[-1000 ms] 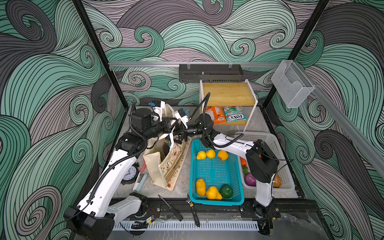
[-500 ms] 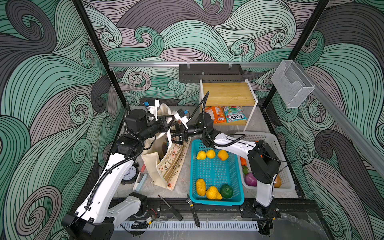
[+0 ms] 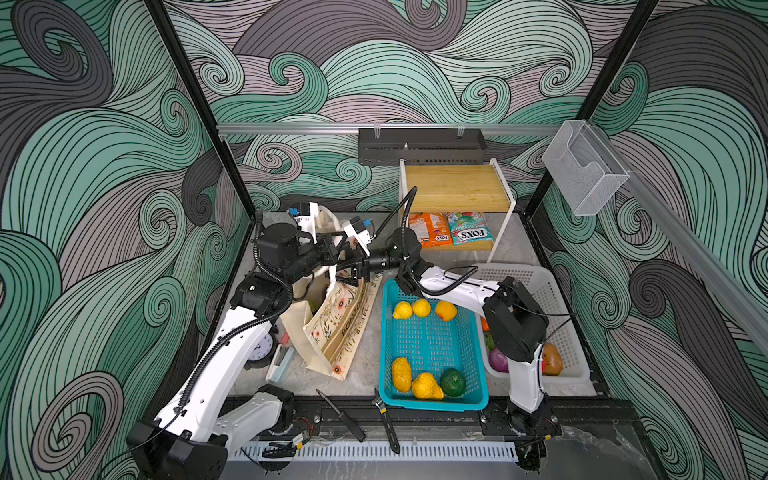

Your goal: Place the food into the grocery bag and tie it

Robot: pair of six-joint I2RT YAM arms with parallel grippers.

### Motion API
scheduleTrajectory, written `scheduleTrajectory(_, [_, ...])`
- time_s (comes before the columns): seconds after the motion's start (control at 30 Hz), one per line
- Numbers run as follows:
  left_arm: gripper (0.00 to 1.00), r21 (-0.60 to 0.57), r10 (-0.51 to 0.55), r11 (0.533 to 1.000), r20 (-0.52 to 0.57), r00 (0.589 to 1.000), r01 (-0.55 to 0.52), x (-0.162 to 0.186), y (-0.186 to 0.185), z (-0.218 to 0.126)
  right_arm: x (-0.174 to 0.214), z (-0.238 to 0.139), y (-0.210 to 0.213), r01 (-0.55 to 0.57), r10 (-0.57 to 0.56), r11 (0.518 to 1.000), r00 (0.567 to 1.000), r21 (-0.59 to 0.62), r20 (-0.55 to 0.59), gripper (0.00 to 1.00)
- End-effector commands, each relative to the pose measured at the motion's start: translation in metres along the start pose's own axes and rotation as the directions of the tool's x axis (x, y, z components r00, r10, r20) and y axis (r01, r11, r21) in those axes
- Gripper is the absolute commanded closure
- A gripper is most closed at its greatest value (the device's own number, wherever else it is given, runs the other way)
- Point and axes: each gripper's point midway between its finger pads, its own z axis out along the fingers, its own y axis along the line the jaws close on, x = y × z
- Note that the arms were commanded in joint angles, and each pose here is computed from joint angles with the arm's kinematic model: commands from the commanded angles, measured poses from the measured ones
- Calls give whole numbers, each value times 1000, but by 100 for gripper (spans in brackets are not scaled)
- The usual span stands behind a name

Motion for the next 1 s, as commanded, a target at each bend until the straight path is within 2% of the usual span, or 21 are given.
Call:
scheduleTrajectory(0.0, [86,-56,4,998,-21,1000,-5,8,12,1,-56,10,53,136,-122,985,985,-107,123,24])
scheduleTrajectory(0.23, [88,-3,-32,999,-111,993,32,28,7,7,-61,7,51,138,-126,985,985,-101,116,50])
scheduleTrajectory(0.3, [88,-6,-29,1000,-106,994,28,30,8,6,-58,6,49,134,-124,986,987,-99,107,62])
scheduleTrajectory(0.33, [88,-5,-27,1000,-98,995,27,29,9,6,-57,6,49,134,-123,986,987,-98,107,70])
scheduleTrajectory(0.37, [88,-5,-25,1000,-88,996,25,28,9,6,-56,5,49,136,-125,986,986,-96,112,83])
scheduleTrajectory(0.4, [88,-8,-28,1000,-82,996,28,28,10,5,-56,4,49,137,-126,986,985,-92,120,87])
scheduleTrajectory(0.5, [88,-13,-39,999,-79,996,38,28,11,4,-53,0,49,135,-124,987,985,-85,124,91])
scheduleTrajectory(0.57, [87,-13,-43,999,-74,996,43,28,11,5,-52,-4,48,134,-124,989,984,-68,130,100])
scheduleTrajectory(0.73, [82,-19,-32,999,-47,998,31,20,8,-2,-40,-19,40,98,-95,995,989,-20,110,100])
scheduleTrajectory(0.8, [73,-6,-25,1000,-28,999,25,14,3,-6,-33,-25,38,88,-88,996,992,-1,89,100])
scheduleTrajectory(0.9, [53,12,-16,1000,-19,1000,17,8,-3,-9,-20,-31,37,75,-76,997,996,32,36,100])
scheduleTrajectory(0.97, [44,35,-12,999,-37,999,14,5,-10,-9,-9,-34,36,70,-70,996,998,58,-7,100])
